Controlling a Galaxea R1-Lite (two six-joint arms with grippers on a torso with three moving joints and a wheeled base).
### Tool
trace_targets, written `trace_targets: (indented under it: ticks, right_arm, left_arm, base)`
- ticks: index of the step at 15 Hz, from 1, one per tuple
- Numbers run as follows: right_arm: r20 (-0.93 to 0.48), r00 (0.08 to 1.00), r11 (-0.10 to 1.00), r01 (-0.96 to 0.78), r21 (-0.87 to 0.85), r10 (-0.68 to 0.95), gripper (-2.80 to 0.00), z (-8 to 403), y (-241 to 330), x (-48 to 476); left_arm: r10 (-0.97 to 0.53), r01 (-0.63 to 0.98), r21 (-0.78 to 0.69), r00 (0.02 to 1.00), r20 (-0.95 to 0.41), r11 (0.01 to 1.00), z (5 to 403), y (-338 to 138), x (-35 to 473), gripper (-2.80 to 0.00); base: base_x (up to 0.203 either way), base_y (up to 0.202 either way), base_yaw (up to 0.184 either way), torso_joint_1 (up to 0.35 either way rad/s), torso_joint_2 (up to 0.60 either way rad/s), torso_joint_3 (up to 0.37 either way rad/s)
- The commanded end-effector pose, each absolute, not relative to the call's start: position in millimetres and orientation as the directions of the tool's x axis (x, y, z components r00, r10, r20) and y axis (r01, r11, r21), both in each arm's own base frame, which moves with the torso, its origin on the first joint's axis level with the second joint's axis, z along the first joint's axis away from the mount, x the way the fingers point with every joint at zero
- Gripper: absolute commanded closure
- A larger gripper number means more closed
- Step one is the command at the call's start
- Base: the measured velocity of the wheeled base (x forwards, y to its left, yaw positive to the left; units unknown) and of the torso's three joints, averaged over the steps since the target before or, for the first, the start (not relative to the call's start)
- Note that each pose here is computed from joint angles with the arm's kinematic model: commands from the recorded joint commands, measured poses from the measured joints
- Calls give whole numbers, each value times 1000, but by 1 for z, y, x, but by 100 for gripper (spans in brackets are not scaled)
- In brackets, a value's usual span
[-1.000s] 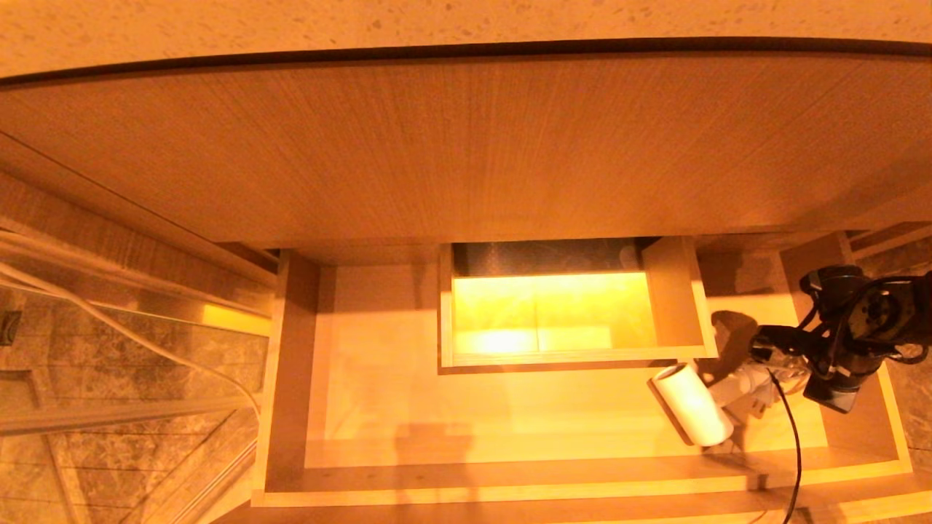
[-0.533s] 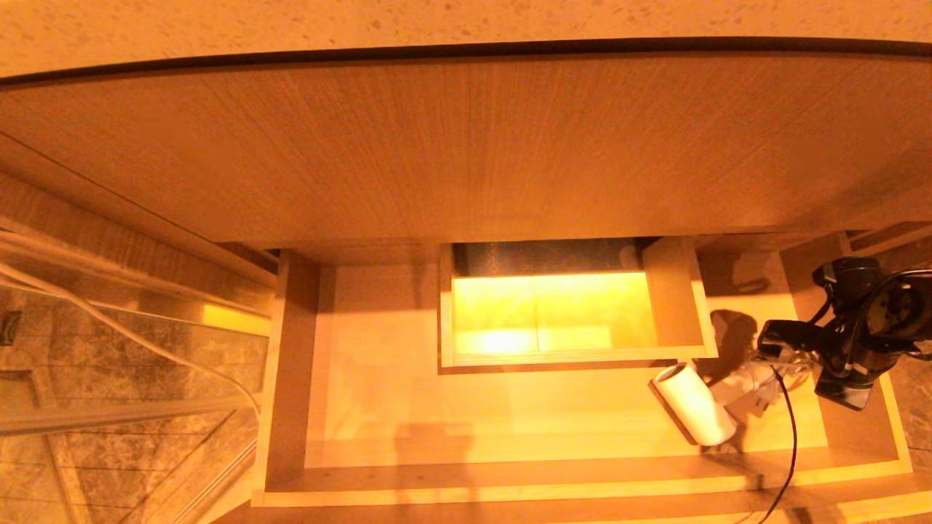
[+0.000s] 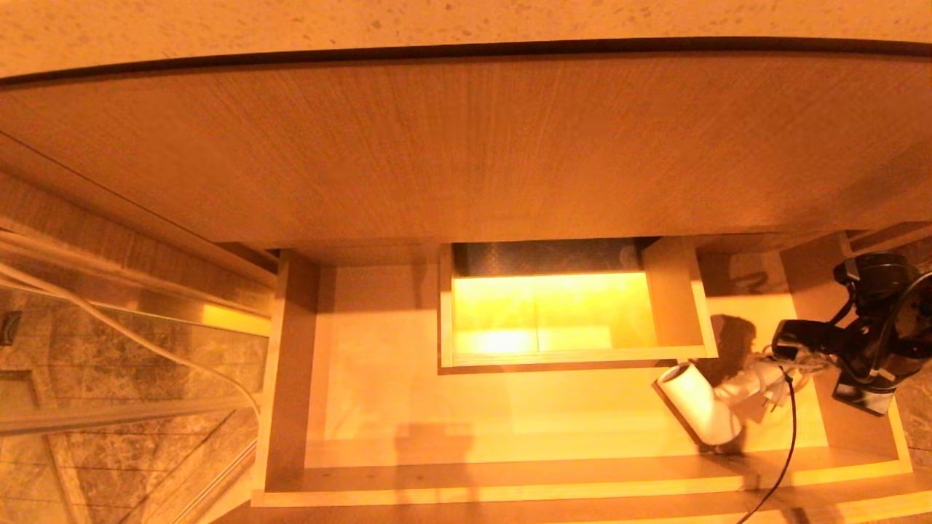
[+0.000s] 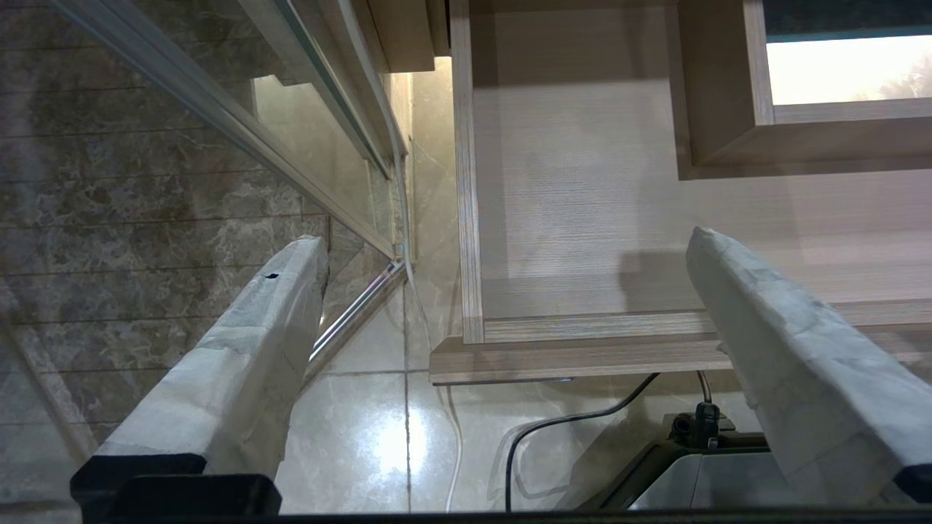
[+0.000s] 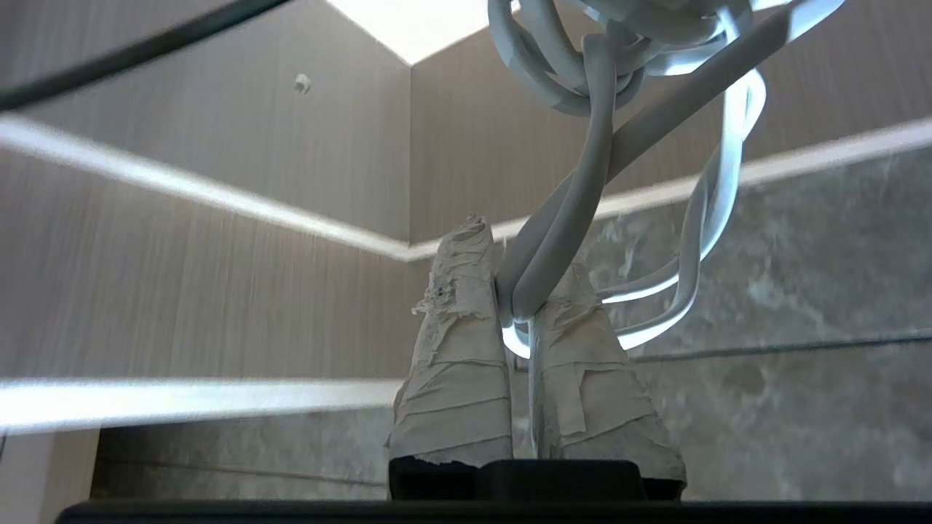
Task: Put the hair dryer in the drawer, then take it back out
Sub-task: Take the hairdryer out
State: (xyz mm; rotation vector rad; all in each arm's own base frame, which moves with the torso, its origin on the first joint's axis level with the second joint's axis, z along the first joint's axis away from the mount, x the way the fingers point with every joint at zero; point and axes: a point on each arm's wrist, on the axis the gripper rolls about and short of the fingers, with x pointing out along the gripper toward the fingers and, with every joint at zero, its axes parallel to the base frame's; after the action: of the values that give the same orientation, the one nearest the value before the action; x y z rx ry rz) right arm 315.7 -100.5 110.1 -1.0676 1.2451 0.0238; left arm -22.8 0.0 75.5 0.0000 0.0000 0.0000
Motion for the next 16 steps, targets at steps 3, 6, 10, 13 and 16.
trace_targets:
  ticks: [3,6,10,13,16]
  right_arm:
    - [-742,417,530,-522,-668,-525,0,130,-94,296]
    - [-716,450,520,-493,-698,-534,0,145,-91,285]
    - [-675,514,508,-446,-737,-529,0,168,-83,260]
    - [-631,557,468,-424,-775,-541,0,186,-76,233]
    - [-589,593,440,-394,-807,-549,0,197,-67,202]
  left_arm:
    - [0,0,0,1000,0,1000,75,0,-23,-280]
    - [0,0,0,1000,0,1000,75,0,-23,-280]
    - [0,0,0,1000,0,1000,75,0,-23,-280]
    - [0,0,0,1000,0,1000,75,0,-23,-280]
    - [0,0,0,1000,0,1000,75,0,-23,-280]
  base:
    - [0,0,0,0,0,0]
    - [0,0,0,0,0,0]
    - [0,0,0,0,0,0]
    - [0,0,0,0,0,0]
    - [0,0,0,0,0,0]
